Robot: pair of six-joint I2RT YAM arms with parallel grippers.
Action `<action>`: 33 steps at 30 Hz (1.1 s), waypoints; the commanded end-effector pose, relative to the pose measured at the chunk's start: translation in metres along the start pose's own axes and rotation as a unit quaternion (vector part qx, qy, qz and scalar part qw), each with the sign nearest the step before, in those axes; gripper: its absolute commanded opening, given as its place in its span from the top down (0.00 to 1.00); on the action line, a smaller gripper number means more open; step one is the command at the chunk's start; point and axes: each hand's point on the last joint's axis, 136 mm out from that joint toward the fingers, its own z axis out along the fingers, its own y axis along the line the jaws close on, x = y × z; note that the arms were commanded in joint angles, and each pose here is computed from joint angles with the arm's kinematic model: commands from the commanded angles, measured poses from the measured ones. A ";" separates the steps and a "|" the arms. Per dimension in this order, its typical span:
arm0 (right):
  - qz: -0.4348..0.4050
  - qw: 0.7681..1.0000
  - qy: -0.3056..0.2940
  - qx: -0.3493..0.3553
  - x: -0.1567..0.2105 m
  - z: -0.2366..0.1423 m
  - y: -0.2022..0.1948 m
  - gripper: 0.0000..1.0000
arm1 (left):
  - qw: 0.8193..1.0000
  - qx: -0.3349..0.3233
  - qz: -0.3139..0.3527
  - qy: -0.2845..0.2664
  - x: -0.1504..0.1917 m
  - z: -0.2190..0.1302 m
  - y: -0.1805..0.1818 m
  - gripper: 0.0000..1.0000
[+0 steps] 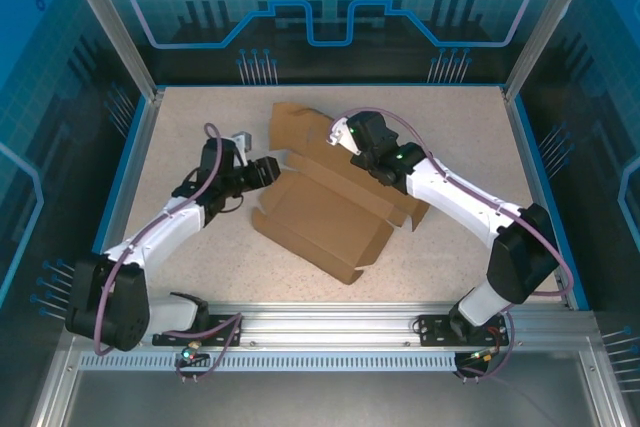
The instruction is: Fold the paper box
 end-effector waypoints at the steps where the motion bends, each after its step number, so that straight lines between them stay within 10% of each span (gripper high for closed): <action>1: 0.016 1.000 0.000 0.014 -0.005 0.002 -0.011 1.00 | 0.998 0.053 0.027 0.021 0.017 0.022 -0.032 0.41; 12: -0.028 0.995 0.006 0.094 0.001 0.014 -0.018 1.00 | 0.996 0.052 0.019 0.066 0.048 0.068 -0.040 0.43; 33: 0.103 0.993 0.019 -0.061 0.016 0.005 -0.004 1.00 | 0.986 0.124 0.097 0.061 0.083 0.130 -0.092 0.47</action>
